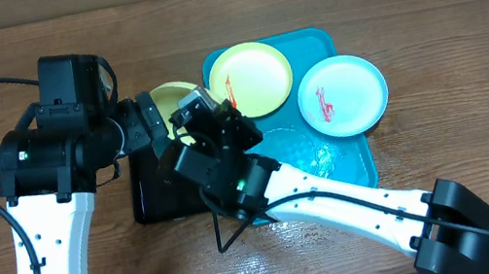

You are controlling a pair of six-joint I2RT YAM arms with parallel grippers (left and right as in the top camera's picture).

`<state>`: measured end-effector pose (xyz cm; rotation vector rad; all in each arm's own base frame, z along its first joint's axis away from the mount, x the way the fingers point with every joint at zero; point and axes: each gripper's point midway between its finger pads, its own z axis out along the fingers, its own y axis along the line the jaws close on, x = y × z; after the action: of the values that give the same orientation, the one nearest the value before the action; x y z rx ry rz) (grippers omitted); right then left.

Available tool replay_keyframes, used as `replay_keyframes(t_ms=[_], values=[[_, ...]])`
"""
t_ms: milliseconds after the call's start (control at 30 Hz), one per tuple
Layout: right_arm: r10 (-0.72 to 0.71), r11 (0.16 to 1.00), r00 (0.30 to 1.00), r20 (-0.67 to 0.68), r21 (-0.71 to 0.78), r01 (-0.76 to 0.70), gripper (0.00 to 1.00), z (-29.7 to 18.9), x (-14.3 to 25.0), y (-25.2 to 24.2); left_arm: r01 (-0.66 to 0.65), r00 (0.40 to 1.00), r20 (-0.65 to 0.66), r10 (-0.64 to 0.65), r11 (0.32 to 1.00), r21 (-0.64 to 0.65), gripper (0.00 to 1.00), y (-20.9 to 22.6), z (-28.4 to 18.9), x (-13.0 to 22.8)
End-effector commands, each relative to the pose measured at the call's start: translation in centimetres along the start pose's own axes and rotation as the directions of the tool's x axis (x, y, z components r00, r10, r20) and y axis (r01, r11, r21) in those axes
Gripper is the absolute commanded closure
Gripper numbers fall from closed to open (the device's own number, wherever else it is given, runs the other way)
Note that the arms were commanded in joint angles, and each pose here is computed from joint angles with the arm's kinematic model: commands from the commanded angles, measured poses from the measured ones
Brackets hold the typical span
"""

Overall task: Clean dirty plates on tray and stack at the side
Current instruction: 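Lift the lower yellow plate with the right gripper and place it right of tray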

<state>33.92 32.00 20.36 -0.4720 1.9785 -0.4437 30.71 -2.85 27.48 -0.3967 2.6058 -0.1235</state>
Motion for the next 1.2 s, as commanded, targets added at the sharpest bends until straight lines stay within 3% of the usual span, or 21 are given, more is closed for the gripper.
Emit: replay_keyframes(t_ms=[0,267,367,433,567,733,833,900,933,1000,1167], values=[[0.057,0.998,0.997,0.045,0.013,-0.058,0.96,-1.2,-2.0,-1.1,-0.026,0.999,0.019,0.026,1.000,-0.010,0.00,0.0,-0.2,-0.6],[0.071,0.997,0.996,0.053,0.039,-0.073,0.96,-1.2,-2.1,-1.6,-0.026,0.999,0.019,0.026,1.000,-0.010,0.00,0.0,-0.2,-0.6],[0.218,0.975,0.976,-0.007,-0.032,-0.218,0.96,0.2,-1.3,-1.2,-0.026,0.999,0.019,0.026,1.000,-0.010,0.00,0.0,-0.2,-0.6],[0.312,0.929,0.938,-0.151,-0.159,-0.334,0.96,2.1,0.3,0.0,-0.026,0.999,0.019,0.026,1.000,-0.010,0.00,0.0,-0.2,-0.6],[0.417,0.817,0.849,-0.325,-0.275,-0.507,0.96,3.8,0.9,-0.6,-0.026,0.999,0.019,0.026,1.000,-0.010,0.00,0.0,-0.2,-0.6],[0.547,0.566,0.706,-0.449,-0.423,-0.708,0.96,4.0,-1.9,-8.4,-0.026,0.999,0.019,0.026,1.000,-0.010,0.00,0.0,-0.2,-0.6],[0.631,0.492,0.633,-0.448,-0.399,-0.774,0.96,4.3,-1.9,-14.7,-0.026,0.999,0.019,0.026,1.000,-0.010,0.00,0.0,-0.2,-0.6],[0.743,0.456,0.504,-0.440,-0.217,-0.863,0.96,5.9,2.4,-23.7,-0.026,0.999,0.019,0.026,1.000,-0.010,0.00,0.0,-0.2,-0.6],[0.804,0.420,0.393,-0.446,-0.042,-0.907,0.96,7.0,7.1,-28.8,-0.026,0.999,0.019,0.026,1.000,-0.010,0.00,0.0,-0.2,-0.6],[0.863,0.348,0.231,-0.449,0.196,-0.917,0.96,7.8,14.7,-34.1,-0.026,0.999,0.019,0.026,1.000,-0.010,0.00,0.0,-0.2,-0.6],[0.904,0.189,-0.059,-0.424,0.519,-0.834,0.96,8.2,28.1,-38.6,-0.026,0.999,0.019,0.026,1.000,-0.010,0.00,0.0,-0.2,-0.6]])
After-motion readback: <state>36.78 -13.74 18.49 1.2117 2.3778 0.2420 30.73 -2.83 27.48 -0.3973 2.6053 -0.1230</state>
